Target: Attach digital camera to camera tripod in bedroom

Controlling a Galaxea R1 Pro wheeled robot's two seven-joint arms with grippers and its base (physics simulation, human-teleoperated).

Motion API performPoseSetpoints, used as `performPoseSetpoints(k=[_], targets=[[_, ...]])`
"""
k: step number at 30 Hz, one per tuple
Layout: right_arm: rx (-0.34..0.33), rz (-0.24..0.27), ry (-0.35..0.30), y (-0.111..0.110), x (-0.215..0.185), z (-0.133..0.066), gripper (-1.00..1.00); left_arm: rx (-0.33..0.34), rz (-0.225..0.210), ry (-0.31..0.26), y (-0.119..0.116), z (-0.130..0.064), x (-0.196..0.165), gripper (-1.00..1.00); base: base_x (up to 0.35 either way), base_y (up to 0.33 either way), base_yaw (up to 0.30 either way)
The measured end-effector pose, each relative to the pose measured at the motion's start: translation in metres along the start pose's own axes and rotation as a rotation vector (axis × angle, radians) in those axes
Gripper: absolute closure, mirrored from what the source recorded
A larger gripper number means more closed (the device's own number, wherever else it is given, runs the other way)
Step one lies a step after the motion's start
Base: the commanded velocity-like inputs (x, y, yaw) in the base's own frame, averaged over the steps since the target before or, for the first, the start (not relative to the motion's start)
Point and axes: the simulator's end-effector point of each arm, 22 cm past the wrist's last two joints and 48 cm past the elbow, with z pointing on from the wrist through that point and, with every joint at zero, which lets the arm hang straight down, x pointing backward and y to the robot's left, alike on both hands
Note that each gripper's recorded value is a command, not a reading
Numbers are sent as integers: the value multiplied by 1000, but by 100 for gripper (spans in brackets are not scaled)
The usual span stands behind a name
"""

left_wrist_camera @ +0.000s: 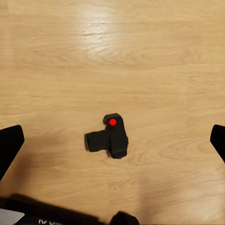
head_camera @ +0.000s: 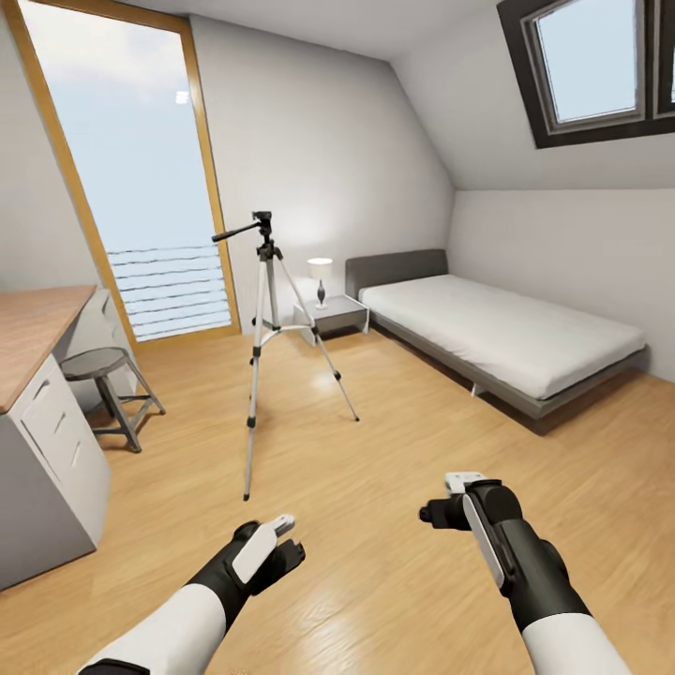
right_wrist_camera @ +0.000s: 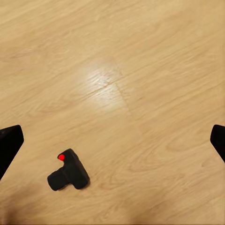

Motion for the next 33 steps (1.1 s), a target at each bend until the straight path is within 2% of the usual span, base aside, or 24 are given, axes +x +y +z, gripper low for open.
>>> performPoseSetpoints(k=[23,33], targets=[[-1,-2,-16,-1,20,31,-100,-12,-4,21,17,45,25,-100,0,0,18],[-5,-38,-6,9,36,49,-100,-11,-7,29,24,65,38,-100,0,0,0]])
